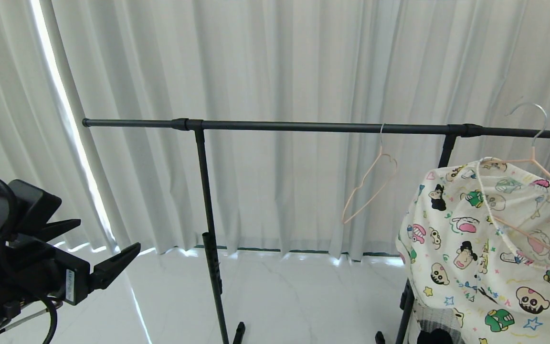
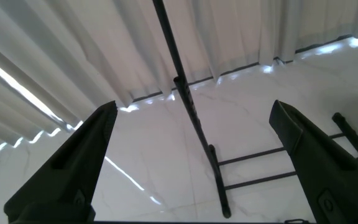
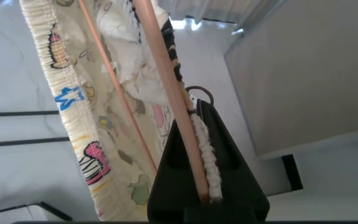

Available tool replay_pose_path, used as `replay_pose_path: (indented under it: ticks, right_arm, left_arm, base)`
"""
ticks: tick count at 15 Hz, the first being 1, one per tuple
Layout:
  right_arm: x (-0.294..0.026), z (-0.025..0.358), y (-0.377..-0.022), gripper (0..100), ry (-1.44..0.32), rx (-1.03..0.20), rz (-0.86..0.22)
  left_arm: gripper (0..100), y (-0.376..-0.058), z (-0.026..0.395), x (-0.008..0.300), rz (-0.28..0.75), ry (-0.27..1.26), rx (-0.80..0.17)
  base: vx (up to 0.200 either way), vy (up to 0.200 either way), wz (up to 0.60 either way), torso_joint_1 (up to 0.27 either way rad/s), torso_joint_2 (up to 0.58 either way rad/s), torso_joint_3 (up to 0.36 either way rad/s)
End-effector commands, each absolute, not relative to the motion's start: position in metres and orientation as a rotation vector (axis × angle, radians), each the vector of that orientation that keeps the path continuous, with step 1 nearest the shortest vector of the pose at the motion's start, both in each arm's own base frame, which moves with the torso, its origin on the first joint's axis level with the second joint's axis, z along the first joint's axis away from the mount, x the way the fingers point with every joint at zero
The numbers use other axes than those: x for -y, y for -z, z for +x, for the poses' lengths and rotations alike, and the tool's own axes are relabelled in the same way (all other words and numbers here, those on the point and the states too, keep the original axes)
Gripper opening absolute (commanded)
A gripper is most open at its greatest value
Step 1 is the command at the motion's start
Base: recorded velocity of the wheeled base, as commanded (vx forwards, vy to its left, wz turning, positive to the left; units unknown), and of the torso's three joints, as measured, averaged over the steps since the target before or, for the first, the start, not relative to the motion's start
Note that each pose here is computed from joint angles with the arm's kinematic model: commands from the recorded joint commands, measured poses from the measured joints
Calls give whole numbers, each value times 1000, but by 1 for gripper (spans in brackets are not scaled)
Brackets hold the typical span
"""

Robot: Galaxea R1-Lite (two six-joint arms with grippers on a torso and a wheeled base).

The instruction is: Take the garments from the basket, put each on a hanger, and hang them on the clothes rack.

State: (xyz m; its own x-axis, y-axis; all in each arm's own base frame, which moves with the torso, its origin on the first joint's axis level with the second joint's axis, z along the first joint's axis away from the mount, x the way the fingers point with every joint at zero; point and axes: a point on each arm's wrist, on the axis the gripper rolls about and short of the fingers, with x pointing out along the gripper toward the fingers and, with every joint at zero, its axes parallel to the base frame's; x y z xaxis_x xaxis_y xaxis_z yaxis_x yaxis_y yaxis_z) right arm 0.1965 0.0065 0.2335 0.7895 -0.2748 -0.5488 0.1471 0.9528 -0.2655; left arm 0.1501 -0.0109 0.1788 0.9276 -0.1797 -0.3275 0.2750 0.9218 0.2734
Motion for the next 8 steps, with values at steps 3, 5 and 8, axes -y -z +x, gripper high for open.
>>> replay_pose_path:
  ticks: [3,5,8]
  right_arm:
    - [-7,206,-230,0,228,-642,-216]
    - [-7,207,-229,0,226,-645,-217]
    - [-7,209,-228,0,228,-648,-216]
  left_arm:
    - [100,-180,150,12,322,241,-297]
    - [100,-180,150,13,323,250,-295]
    - [100,-181,150,15,325,268,-289]
  base:
    - [0,0,0,0,0,0]
    - [200,0,0,0,2,2]
    - [200,0,0,-4,-2,7]
